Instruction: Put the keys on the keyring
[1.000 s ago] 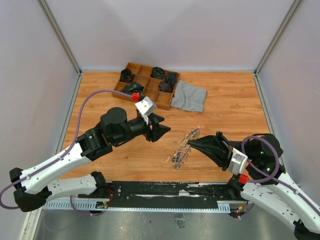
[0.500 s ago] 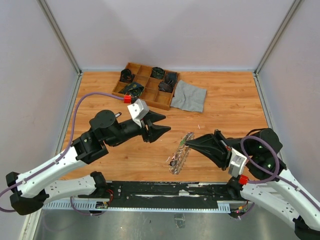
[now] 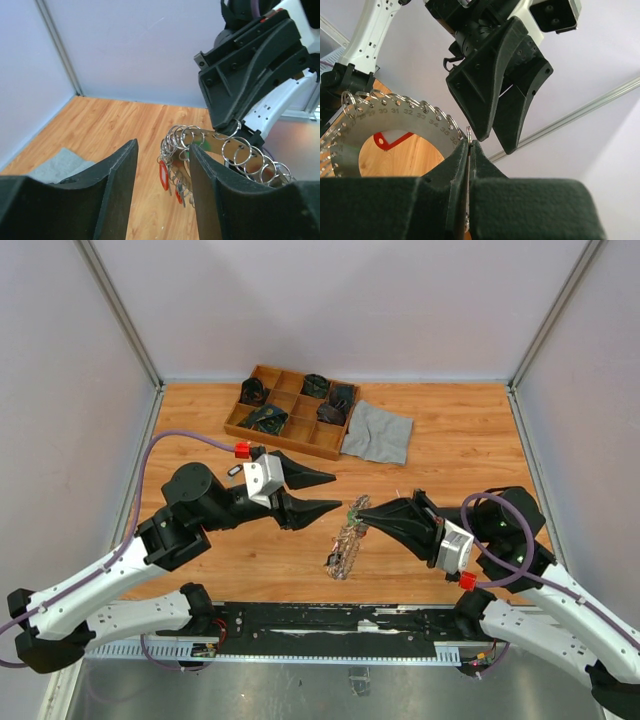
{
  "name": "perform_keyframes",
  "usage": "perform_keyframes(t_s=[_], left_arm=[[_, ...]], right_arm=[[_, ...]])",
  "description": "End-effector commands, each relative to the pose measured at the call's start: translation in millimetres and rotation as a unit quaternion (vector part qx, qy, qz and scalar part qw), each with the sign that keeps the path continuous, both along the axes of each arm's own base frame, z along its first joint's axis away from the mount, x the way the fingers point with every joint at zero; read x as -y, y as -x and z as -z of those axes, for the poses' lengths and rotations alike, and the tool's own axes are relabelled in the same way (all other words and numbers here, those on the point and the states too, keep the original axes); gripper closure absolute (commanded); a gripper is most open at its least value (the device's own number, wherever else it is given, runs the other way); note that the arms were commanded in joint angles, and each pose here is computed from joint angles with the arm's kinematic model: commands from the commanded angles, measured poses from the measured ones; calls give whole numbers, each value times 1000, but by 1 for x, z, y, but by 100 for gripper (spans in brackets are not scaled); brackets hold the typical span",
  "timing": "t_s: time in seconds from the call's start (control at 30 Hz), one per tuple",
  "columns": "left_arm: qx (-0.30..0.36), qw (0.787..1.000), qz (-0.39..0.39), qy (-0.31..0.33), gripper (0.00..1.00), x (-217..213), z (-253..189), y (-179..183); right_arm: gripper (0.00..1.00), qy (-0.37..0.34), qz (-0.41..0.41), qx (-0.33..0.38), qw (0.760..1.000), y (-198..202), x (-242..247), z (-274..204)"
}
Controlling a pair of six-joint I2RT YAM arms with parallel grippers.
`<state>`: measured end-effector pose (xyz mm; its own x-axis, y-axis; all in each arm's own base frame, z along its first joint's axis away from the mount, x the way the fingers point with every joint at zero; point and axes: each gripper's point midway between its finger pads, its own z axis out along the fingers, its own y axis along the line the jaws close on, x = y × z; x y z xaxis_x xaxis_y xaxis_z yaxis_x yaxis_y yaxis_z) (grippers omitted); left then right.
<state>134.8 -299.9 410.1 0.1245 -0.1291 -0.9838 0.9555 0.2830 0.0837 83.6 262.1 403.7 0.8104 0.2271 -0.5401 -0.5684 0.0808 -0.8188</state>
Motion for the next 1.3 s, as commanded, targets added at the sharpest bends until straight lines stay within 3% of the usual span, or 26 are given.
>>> perform_keyframes(t_s=[0.0, 0.2, 0.53, 0.7, 0.87, 0.97, 1.07, 1.27], left_arm=[[46, 998, 31, 20, 50, -3, -17, 15], [85, 995, 23, 37, 54, -6, -28, 22], [91, 995, 9, 31, 59, -3, -25, 19], [28, 991, -118, 55, 59, -28, -8, -21], [-71, 972, -219, 39, 59, -53, 48, -74], [-145, 944, -295, 32, 58, -77, 89, -110], [-226, 893, -388, 24, 57, -112, 129, -146], [-361, 745, -560, -2, 59, -196, 226, -195]], right_arm=[[99, -57, 1, 25, 998, 7, 7, -33], [99, -82, 7, 17, 996, 2, 5, -42], [99, -92, -10, 13, 996, 4, -6, -45], [99, -79, 15, -15, 997, -5, -6, -35], [99, -61, 49, -48, 996, -15, -1, -17], [100, -52, 65, -61, 995, -21, -1, -7], [99, -43, 83, -85, 992, -29, -2, -1], [97, 9, 104, -170, 980, -42, -9, 18]])
